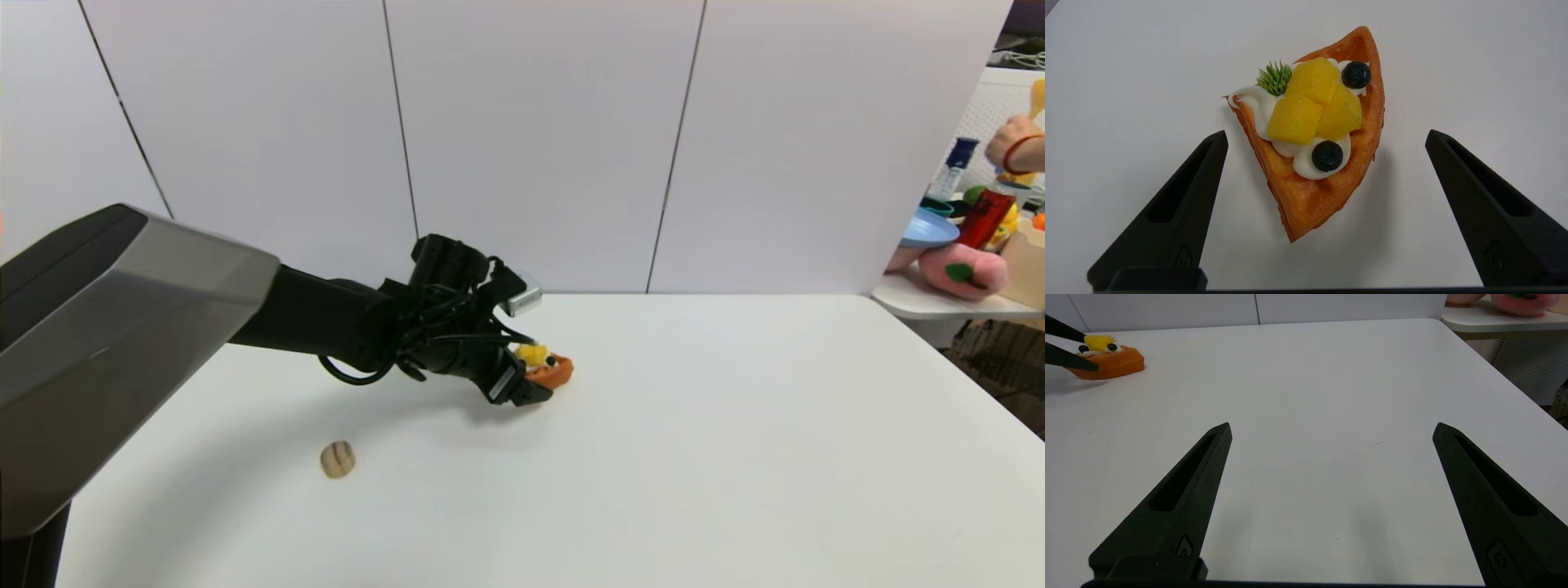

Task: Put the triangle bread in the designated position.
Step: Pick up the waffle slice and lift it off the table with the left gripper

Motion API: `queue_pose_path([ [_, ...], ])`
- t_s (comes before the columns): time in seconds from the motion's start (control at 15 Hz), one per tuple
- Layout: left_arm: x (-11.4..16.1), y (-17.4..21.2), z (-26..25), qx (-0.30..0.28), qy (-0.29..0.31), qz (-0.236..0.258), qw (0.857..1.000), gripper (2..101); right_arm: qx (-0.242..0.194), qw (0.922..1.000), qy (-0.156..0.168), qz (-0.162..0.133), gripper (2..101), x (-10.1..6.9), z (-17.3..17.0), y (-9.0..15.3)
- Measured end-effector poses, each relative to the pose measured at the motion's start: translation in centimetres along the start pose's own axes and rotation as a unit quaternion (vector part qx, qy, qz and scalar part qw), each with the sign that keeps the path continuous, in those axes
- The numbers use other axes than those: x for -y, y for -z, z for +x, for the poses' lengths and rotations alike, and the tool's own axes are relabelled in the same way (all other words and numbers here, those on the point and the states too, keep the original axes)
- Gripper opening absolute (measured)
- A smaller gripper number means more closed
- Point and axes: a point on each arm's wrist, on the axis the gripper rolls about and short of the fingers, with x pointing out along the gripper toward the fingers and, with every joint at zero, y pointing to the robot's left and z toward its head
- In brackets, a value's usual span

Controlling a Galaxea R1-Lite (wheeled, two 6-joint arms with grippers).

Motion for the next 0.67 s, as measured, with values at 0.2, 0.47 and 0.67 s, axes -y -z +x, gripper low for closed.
queue_pose_path([
  [0.2, -0.4, -0.1, 0.8, 0.002, -0.002, 0.0, 1.0, 97.9, 0.0, 1.0, 0.0, 0.0, 97.3, 0.0, 0.0, 0.0],
  [0.47, -0.5, 0.4, 1.7, -0.007, 0.003, -0.008, 1.0, 72.2, 0.0, 1.0, 0.0, 0.0, 97.3, 0.0, 0.0, 0.0],
  [0.67, -0.3, 0.8, 1.8, -0.023, 0.022, -0.016, 0.999, 57.3, 0.0, 1.0, 0.0, 0.0, 97.3, 0.0, 0.0, 0.0],
])
